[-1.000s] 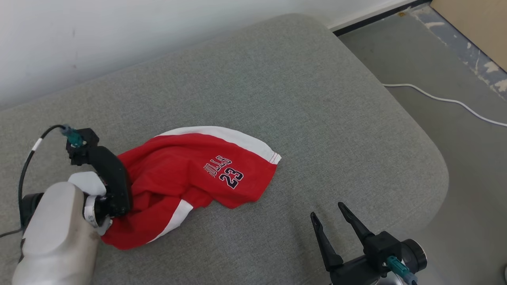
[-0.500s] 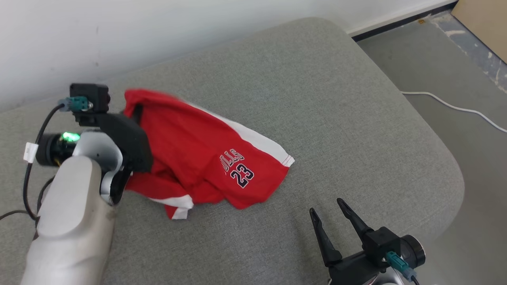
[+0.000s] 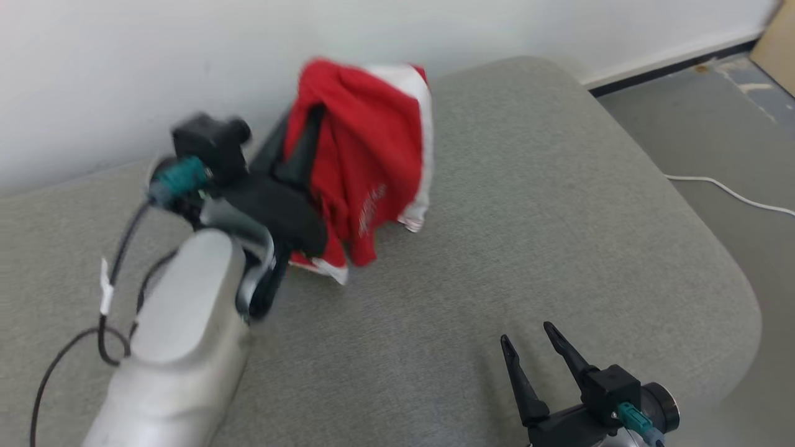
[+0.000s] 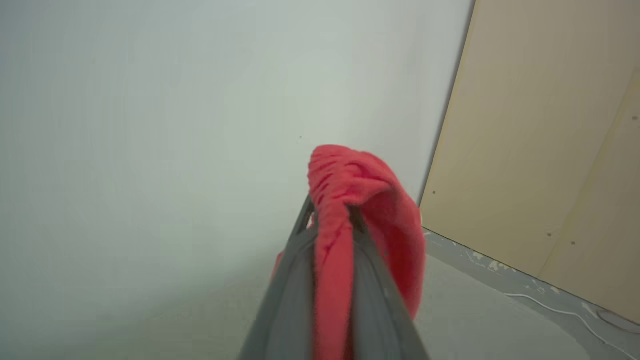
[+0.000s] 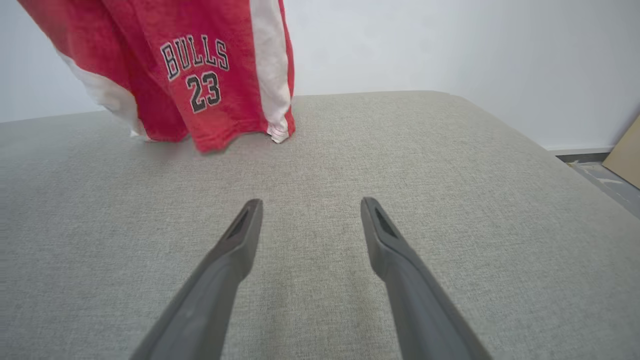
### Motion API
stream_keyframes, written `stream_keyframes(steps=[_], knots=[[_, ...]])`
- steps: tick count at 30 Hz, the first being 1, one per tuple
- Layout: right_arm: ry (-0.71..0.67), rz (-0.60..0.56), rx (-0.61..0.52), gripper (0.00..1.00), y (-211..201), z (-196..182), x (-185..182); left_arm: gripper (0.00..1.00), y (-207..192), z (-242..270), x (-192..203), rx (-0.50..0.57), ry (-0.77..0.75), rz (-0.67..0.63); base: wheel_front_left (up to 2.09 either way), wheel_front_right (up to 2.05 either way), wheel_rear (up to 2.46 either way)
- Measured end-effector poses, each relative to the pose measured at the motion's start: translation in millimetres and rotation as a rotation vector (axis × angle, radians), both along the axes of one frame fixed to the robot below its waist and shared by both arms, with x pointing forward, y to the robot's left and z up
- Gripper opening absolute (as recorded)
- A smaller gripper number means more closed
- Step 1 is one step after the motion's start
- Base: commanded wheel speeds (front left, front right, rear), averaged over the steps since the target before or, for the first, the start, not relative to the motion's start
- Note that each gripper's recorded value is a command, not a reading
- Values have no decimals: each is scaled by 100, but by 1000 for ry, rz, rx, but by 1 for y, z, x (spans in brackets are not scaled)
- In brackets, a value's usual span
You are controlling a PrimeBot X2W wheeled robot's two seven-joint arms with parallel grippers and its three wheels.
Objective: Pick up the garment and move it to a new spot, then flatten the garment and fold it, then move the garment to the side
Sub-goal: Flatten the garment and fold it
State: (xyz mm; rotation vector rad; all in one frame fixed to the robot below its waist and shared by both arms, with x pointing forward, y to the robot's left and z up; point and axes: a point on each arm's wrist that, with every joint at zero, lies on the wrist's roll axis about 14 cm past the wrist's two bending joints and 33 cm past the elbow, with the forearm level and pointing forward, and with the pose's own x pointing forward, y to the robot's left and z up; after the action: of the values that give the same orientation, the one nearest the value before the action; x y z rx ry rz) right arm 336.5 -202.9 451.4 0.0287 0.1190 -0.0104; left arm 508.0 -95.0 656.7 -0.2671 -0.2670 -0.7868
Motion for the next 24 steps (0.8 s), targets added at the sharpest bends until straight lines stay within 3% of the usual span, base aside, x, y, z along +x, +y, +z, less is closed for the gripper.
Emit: stream_keyframes(steps=[5,13,14,15,20,24], knots=[[-3,49,13,100,16,-1,7,0,24,-80,-26,190,95,-16,0,0,0],[-12,119,33,100,39,0,16,2,73,-172,-85,337,257,-18,0,0,0],[-16,126,34,100,42,1,16,87,79,-181,-92,352,279,-13,0,0,0],[-20,132,35,100,43,3,15,100,85,-187,-98,359,295,-8,0,0,0],[-41,140,35,100,46,9,13,100,107,-197,-119,371,328,13,0,0,0],[-49,133,31,100,44,11,9,100,118,-185,-129,307,330,21,0,0,0]])
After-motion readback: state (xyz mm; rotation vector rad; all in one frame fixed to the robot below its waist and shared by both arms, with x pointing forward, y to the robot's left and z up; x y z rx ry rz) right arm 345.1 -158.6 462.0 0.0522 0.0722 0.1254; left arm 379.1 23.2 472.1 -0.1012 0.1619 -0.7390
